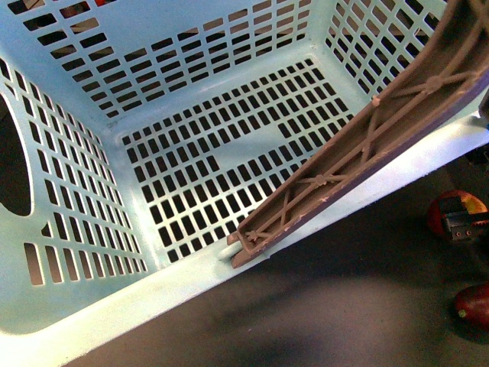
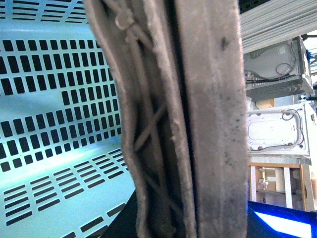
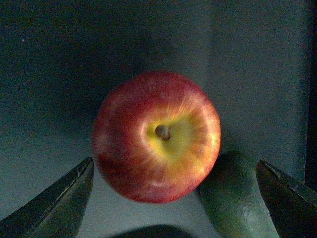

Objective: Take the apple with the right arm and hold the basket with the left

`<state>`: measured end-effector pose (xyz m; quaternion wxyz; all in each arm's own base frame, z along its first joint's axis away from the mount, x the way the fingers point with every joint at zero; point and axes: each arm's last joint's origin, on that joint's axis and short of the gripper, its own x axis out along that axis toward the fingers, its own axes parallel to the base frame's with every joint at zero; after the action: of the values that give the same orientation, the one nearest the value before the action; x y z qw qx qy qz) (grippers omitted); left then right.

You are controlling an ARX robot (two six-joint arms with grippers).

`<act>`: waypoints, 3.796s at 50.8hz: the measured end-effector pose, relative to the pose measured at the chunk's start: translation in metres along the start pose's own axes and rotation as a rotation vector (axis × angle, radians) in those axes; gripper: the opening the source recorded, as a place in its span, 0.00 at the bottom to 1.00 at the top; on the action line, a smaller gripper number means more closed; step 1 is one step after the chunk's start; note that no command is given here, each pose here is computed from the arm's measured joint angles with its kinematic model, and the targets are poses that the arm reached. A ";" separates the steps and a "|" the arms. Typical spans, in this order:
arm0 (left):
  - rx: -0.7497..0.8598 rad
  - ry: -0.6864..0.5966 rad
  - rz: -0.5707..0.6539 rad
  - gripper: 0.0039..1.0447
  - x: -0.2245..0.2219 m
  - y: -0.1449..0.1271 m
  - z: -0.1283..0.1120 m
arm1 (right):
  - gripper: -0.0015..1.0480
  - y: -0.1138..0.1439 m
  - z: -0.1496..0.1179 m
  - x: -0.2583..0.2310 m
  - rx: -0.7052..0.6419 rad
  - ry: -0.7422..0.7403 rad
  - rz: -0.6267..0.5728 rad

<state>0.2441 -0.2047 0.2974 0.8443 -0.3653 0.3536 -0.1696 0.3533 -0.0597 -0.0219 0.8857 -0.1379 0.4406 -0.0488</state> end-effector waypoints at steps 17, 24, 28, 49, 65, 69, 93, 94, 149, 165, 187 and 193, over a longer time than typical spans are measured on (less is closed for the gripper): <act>0.000 0.000 0.000 0.16 0.000 0.000 0.000 | 0.92 -0.001 0.011 0.024 0.036 0.016 0.031; 0.000 0.000 0.000 0.16 0.000 0.000 0.000 | 0.92 0.000 0.011 0.031 0.061 0.032 0.036; 0.000 0.000 0.000 0.16 0.000 0.000 0.000 | 0.92 0.000 0.010 0.033 0.068 0.040 0.038; 0.000 0.001 0.000 0.16 0.000 0.000 0.000 | 0.77 0.001 0.001 0.028 0.125 0.058 0.079; 0.000 0.001 -0.001 0.16 0.000 0.000 0.000 | 0.77 -0.016 0.013 -0.019 0.145 -0.046 0.093; 0.000 0.001 -0.001 0.16 0.000 0.000 0.000 | 0.77 -0.023 0.021 -0.039 0.149 -0.095 0.104; 0.000 0.001 0.000 0.16 0.000 0.000 0.000 | 0.77 -0.066 0.077 -0.199 0.233 -0.489 0.137; 0.000 0.001 0.000 0.16 0.000 0.000 0.000 | 0.77 -0.066 0.079 -0.204 0.232 -0.502 0.136; 0.000 0.001 -0.001 0.16 0.000 0.000 0.000 | 0.91 0.080 0.129 -0.295 0.105 -0.713 0.495; -0.006 0.006 0.004 0.15 0.002 0.001 -0.001 | 0.92 0.017 0.122 -0.321 0.322 -0.815 0.216; -0.003 0.004 0.005 0.15 0.002 0.001 -0.001 | 0.45 0.003 0.051 -0.310 0.299 -0.913 0.113; -0.006 0.006 0.003 0.15 0.002 0.001 -0.001 | 0.29 0.004 0.033 -0.306 0.293 -0.910 0.108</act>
<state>0.2450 -0.2054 0.2957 0.8423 -0.3668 0.3573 -0.1683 0.1940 0.0143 0.2305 1.0000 0.0042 0.0031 0.0007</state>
